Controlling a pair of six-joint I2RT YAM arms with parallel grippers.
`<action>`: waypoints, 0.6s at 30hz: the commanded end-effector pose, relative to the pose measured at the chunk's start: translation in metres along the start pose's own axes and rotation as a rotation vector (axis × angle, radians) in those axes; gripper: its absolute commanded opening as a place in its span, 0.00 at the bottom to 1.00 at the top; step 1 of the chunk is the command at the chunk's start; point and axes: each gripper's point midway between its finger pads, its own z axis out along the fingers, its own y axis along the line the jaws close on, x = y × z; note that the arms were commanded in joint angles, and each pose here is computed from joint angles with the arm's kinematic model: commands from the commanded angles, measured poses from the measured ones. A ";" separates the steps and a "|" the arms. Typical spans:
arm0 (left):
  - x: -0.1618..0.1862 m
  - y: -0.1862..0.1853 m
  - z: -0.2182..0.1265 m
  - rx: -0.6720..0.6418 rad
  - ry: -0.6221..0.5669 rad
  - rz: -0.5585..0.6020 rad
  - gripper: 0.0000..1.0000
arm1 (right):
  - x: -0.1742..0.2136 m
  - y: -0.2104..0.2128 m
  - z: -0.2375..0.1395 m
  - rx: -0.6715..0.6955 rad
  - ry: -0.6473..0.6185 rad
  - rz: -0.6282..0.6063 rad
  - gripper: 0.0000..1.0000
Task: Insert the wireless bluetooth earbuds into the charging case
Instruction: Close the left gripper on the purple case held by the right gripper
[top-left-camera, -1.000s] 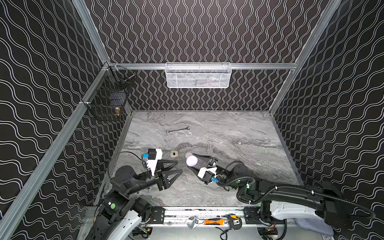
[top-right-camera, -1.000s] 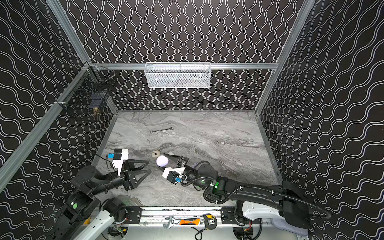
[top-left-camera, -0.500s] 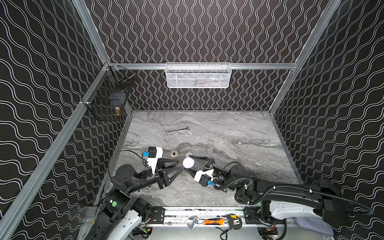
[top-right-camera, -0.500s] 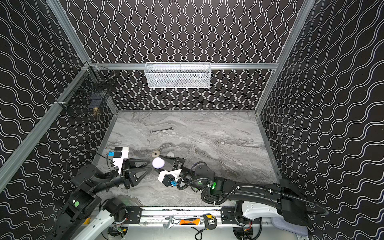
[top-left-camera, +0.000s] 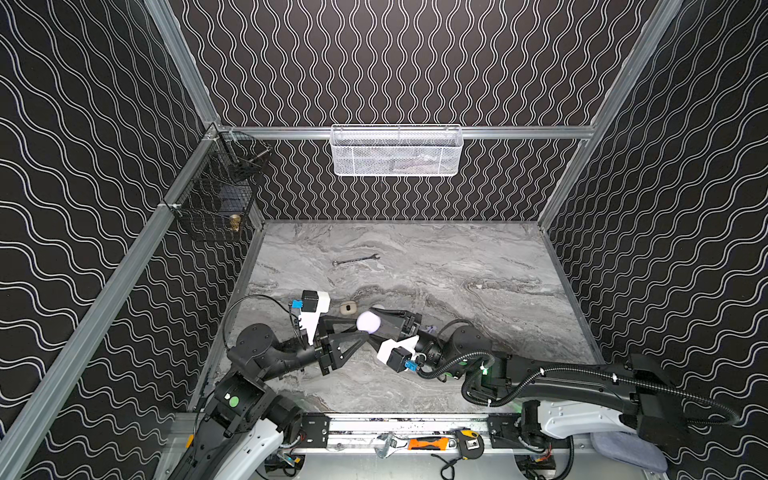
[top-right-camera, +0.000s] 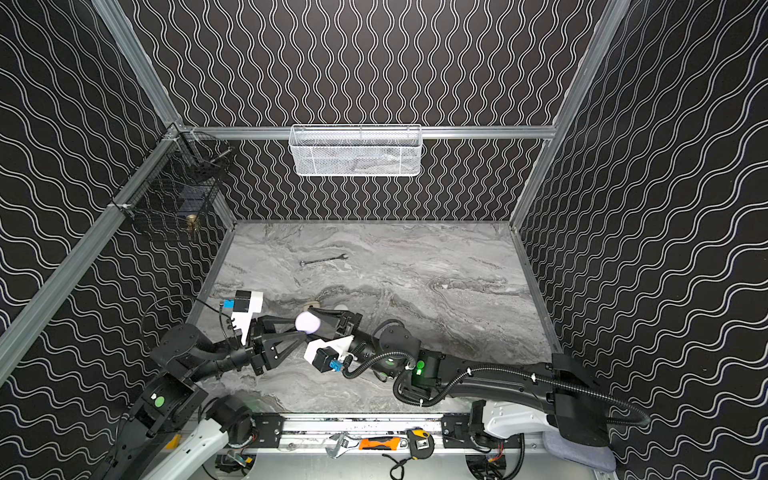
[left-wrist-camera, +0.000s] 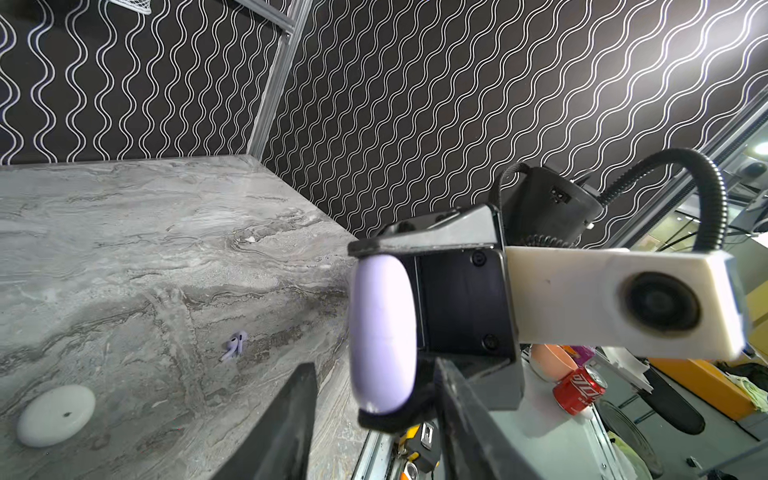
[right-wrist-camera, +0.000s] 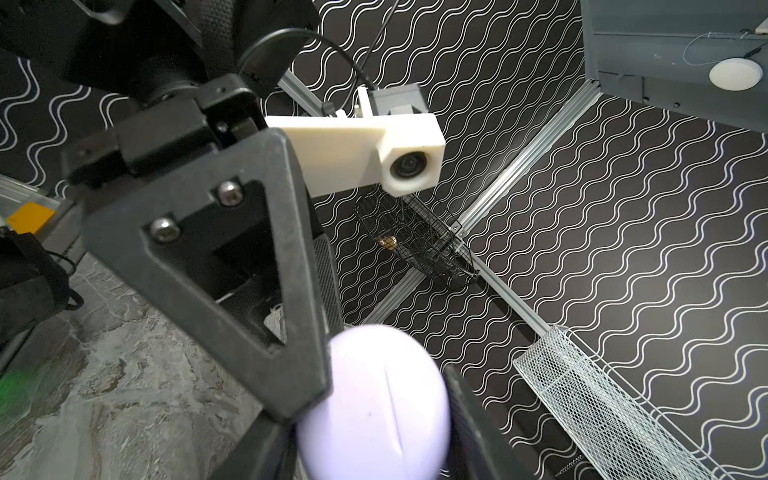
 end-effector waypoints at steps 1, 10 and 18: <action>-0.006 -0.005 0.000 0.015 -0.011 0.031 0.47 | -0.009 -0.004 0.001 0.016 -0.025 -0.025 0.28; -0.006 -0.003 0.003 0.017 -0.005 0.021 0.33 | -0.009 0.000 0.004 0.027 -0.027 -0.034 0.28; -0.004 -0.002 -0.001 0.001 -0.015 0.021 0.39 | -0.010 -0.006 0.007 0.054 -0.023 -0.035 0.26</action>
